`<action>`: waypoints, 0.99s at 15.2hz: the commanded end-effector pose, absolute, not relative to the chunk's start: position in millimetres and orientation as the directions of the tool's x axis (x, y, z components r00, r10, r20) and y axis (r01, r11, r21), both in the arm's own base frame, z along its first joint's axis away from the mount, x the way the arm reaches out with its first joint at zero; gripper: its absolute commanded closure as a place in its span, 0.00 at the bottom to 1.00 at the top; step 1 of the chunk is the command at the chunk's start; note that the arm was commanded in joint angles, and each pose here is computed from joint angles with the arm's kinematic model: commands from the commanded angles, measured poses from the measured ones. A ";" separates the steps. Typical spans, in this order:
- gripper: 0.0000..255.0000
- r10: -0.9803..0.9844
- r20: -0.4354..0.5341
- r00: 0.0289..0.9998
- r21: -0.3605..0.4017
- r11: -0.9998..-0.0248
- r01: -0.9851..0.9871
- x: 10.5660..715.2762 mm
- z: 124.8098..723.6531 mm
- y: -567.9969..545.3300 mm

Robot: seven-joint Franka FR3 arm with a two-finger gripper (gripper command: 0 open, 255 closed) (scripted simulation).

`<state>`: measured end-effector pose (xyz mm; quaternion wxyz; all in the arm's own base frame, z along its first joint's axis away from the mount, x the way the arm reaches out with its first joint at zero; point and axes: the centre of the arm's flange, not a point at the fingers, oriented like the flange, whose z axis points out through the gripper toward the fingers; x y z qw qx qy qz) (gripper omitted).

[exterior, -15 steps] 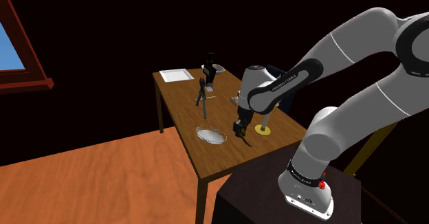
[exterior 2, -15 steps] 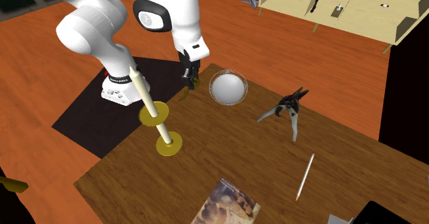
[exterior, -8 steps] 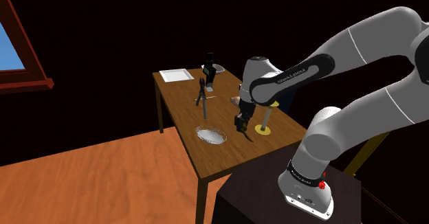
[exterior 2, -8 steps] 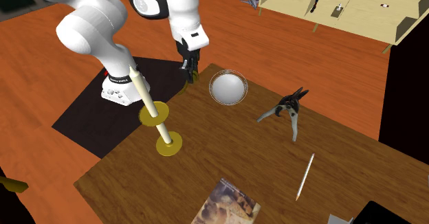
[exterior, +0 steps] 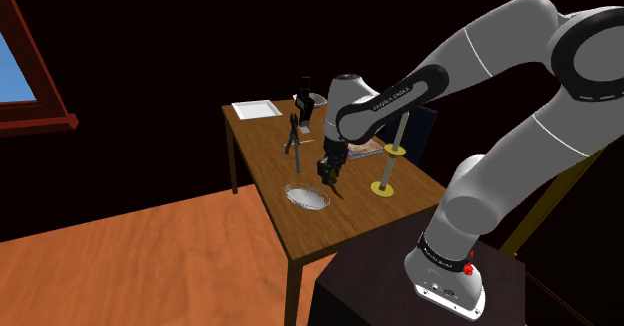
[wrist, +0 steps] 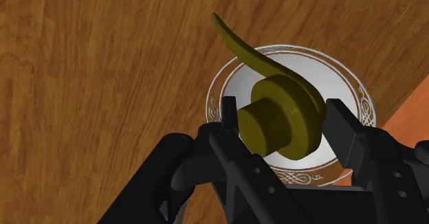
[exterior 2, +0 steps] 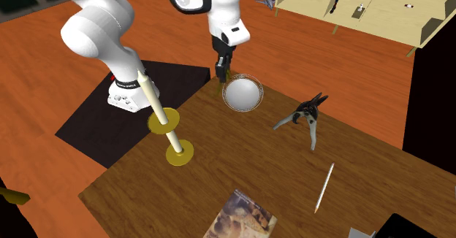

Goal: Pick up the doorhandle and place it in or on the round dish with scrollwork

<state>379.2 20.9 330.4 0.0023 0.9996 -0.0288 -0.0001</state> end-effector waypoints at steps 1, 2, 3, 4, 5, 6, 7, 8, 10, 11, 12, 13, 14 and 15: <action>1.00 -0.058 0.000 0.998 0.004 -0.998 -0.058 403.1 334.7 36.9; 1.00 -0.058 0.000 0.998 0.004 -0.998 -0.058 414.8 335.4 42.9; 1.00 -0.058 0.000 0.998 0.004 -0.998 -0.058 426.5 336.0 49.0; 1.00 -0.058 0.000 0.998 0.004 -0.998 -0.058 438.2 336.6 55.0; 1.00 -0.058 0.000 0.998 0.004 -0.998 -0.058 450.0 337.2 61.1; 1.00 -0.058 0.000 0.998 0.004 -0.998 -0.058 461.7 337.9 67.1; 1.00 -0.058 0.000 0.998 0.004 -0.998 -0.058 473.4 338.5 73.2; 1.00 -0.058 0.000 0.998 0.004 -0.998 -0.058 486.6 339.2 80.0; 1.00 -0.058 0.000 0.998 0.004 -0.998 -0.058 486.6 328.6 80.0; 1.00 -0.058 0.000 0.998 0.004 -0.998 -0.058 486.6 323.3 80.0; 1.00 -0.058 0.000 0.998 0.004 -0.998 -0.058 486.6 318.1 80.0; 1.00 -0.058 0.000 0.998 0.004 -0.998 -0.058 486.6 312.8 80.0; 1.00 -0.058 0.000 0.998 0.004 -0.998 -0.058 486.6 307.5 80.0; 1.00 -0.058 0.000 0.998 0.004 -0.998 -0.058 486.6 302.2 80.0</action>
